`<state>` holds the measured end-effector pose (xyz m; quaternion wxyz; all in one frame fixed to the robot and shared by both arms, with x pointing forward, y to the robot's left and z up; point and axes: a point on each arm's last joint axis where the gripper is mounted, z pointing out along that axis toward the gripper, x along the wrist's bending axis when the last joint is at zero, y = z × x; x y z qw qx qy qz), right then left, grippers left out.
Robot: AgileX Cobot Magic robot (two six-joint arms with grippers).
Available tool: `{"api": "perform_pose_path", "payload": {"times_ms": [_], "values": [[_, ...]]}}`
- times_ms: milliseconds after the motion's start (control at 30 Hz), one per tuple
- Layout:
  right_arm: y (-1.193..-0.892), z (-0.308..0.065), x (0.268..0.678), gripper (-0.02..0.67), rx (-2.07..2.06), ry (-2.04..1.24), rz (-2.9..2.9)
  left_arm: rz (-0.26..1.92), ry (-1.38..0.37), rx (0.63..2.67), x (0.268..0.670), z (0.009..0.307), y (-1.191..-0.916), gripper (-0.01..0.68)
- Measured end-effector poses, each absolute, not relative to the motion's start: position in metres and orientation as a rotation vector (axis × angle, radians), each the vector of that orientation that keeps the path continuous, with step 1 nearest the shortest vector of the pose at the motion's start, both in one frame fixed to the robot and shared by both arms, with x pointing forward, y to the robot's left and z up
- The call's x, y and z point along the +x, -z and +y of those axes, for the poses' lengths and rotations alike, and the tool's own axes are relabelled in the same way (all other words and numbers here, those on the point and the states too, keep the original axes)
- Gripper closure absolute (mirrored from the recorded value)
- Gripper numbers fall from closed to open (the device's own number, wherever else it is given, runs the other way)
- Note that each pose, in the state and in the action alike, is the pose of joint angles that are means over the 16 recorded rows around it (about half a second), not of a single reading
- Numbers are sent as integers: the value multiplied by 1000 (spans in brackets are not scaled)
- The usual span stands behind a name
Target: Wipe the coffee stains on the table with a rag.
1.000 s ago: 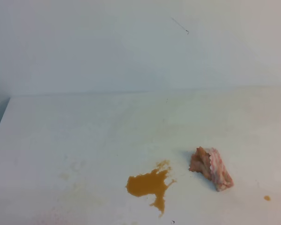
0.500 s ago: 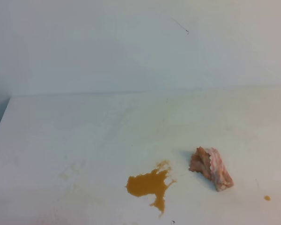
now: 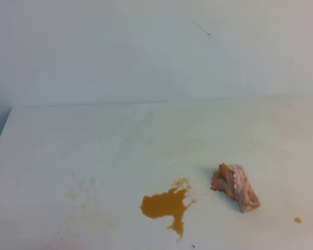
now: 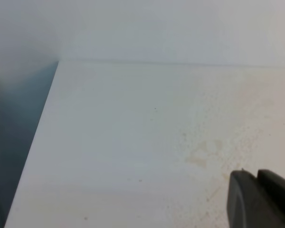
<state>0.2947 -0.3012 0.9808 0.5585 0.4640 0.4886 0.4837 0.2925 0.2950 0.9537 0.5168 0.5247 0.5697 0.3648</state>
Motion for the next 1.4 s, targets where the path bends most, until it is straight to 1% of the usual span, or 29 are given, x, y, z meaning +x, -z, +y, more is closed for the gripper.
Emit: {"api": "perform_pose_path", "payload": {"times_ms": [233, 600, 733, 867, 967, 1100, 1400], "values": [[-1009, -302, 289, 651, 920, -1218, 963, 1368, -876, 1260, 292, 295, -954, 675], [-1075, -301, 271, 651, 705, -1195, 807, 1368, -876, 1260, 292, 295, -954, 675], [-1098, -302, 276, 651, 721, -1171, 837, 1367, -876, 1259, 293, 295, -954, 675], [-1114, -303, 294, 651, 818, -1165, 920, 1366, -877, 1258, 293, 295, -954, 675], [-1119, -303, 315, 651, 937, -1162, 1017, 1366, -877, 1258, 293, 295, -954, 675], [-1115, -303, 347, 651, 1119, -1146, 1163, 1366, -877, 1259, 293, 295, -954, 675], [-1084, -301, 402, 651, 1461, -1084, 1409, 1366, -877, 1259, 293, 295, -954, 676]]}}
